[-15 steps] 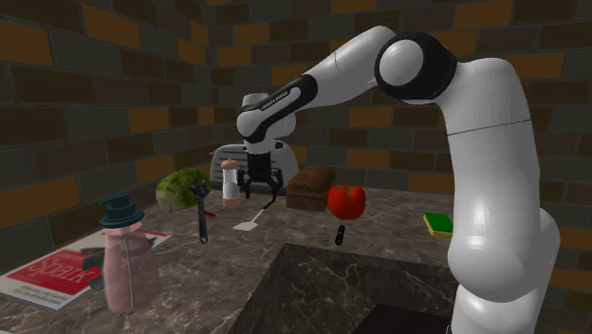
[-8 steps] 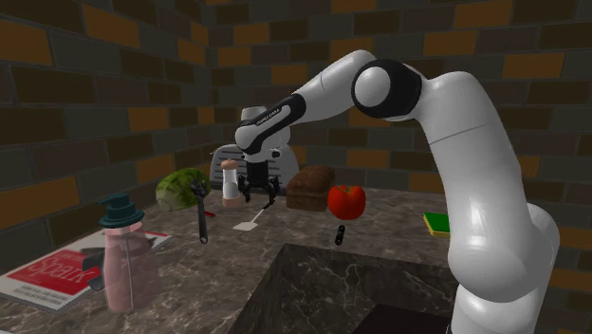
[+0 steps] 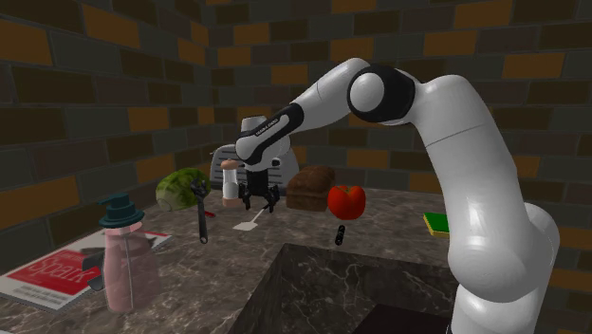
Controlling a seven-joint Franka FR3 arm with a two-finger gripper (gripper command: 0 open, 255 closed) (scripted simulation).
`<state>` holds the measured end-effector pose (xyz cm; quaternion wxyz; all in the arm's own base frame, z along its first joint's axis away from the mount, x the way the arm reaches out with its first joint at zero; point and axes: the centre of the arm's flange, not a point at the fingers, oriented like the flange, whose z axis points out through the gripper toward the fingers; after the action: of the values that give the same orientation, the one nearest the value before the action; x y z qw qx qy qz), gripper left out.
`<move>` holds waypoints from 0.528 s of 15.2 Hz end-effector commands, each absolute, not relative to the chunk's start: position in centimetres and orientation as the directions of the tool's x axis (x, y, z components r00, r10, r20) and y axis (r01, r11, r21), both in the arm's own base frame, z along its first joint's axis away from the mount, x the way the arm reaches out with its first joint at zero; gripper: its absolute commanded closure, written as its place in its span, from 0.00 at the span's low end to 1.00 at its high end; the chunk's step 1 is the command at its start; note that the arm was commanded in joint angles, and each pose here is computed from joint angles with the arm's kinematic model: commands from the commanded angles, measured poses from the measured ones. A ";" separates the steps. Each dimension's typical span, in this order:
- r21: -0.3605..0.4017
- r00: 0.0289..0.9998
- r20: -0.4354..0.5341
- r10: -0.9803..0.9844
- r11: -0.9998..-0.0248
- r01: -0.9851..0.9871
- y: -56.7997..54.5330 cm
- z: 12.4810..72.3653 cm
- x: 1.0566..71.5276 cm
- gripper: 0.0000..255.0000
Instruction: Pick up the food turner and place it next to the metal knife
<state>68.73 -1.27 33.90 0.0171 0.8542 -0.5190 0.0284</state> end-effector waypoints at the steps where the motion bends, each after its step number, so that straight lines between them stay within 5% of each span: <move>1: 0.000 0.460 0.066 -0.886 -0.461 -0.888 -1.3 33.8 68.7 0.00; 4: 0.000 0.460 0.066 -0.886 -0.461 -0.888 -1.3 33.9 68.7 0.00; 5: 0.000 0.460 0.066 -0.886 -0.461 -0.888 -1.3 33.9 68.7 1.00; 8: 0.000 0.460 0.066 -0.886 -0.461 -0.888 -1.3 33.9 68.7 1.00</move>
<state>68.74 -1.27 33.85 0.0171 0.8542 -0.5190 0.0285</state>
